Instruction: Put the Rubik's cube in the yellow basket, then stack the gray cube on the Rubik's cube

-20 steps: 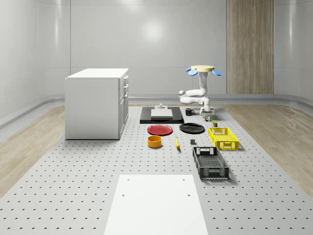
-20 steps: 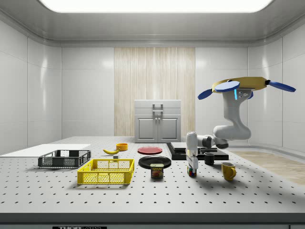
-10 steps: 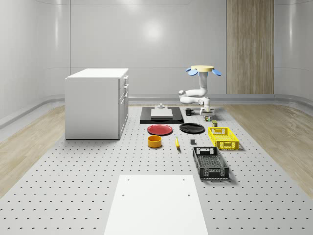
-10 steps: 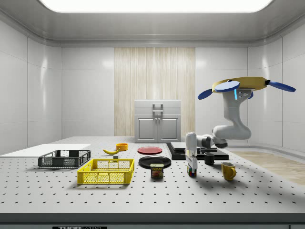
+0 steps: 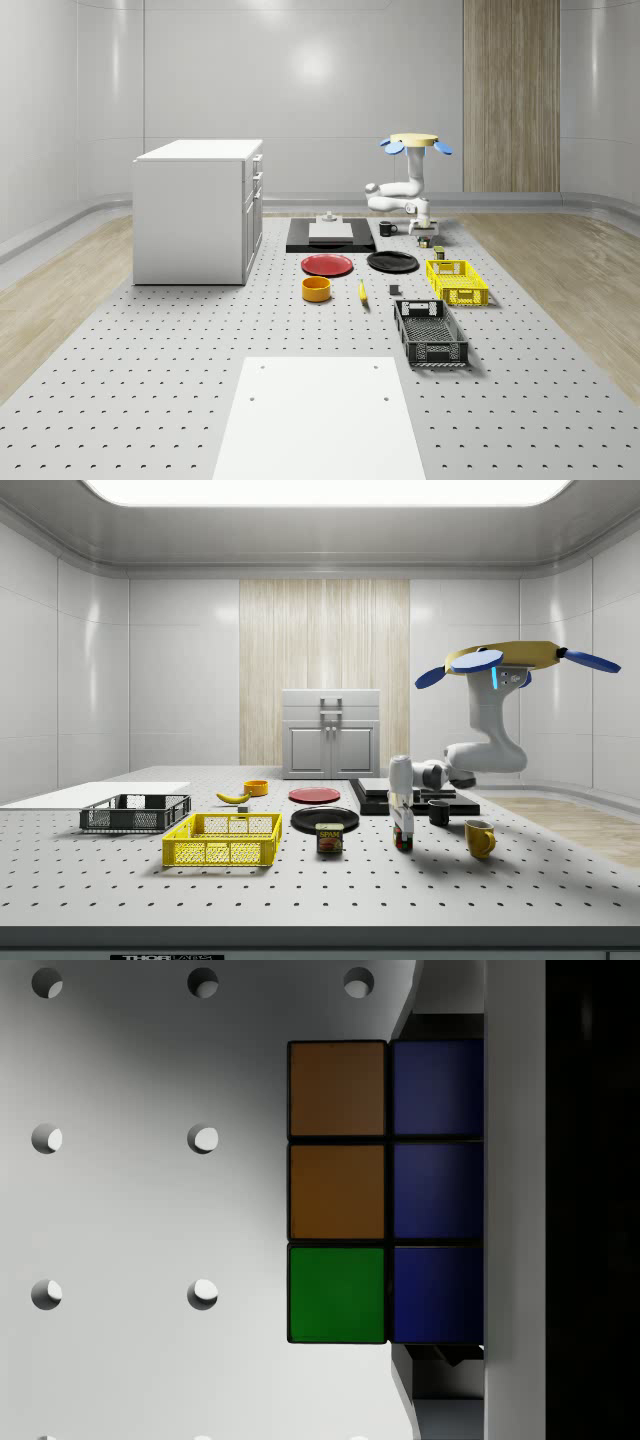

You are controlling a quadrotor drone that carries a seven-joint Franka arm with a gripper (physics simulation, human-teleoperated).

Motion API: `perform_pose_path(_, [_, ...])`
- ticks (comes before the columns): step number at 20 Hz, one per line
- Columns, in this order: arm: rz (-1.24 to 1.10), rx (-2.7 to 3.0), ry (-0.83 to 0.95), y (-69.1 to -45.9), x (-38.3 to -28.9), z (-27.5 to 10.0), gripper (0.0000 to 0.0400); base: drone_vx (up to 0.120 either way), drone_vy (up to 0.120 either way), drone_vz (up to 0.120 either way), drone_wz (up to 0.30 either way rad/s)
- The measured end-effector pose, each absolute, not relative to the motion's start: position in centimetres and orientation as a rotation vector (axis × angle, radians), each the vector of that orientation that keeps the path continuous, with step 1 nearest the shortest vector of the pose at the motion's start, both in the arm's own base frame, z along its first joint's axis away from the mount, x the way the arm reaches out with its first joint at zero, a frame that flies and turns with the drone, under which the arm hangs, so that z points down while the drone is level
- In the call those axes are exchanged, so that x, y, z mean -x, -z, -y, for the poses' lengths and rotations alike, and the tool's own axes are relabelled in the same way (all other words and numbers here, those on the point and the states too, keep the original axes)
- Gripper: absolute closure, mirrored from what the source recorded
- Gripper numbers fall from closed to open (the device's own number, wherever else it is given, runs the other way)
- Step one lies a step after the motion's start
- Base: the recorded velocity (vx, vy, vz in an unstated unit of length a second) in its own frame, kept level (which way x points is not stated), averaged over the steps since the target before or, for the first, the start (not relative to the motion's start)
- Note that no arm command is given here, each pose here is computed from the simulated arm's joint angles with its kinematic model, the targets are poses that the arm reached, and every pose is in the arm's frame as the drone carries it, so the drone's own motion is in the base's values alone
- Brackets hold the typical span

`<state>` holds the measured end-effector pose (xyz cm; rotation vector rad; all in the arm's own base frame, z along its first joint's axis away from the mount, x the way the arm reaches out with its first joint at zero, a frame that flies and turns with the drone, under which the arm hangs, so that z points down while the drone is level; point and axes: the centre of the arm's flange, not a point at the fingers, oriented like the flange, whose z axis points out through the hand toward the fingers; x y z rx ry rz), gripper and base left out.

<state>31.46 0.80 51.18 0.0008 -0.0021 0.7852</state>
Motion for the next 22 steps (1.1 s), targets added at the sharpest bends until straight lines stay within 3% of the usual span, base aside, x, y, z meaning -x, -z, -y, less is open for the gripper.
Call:
perform_pose_path(7, [0.002, -0.001, -0.785, -49.4, -31.47, -0.8, 0.0075, 0.0, 0.0, 0.12, 0.0])
perform_pose_path(13, [0.002, -0.001, -0.785, -49.0, -31.48, -0.8, 0.0075, 0.12, 0.0, 0.12, 0.0])
perform_pose_path(22, [0.002, -0.001, -0.785, -48.9, -31.48, -0.8, 0.0075, 0.12, 0.076, 0.004, 0.0])
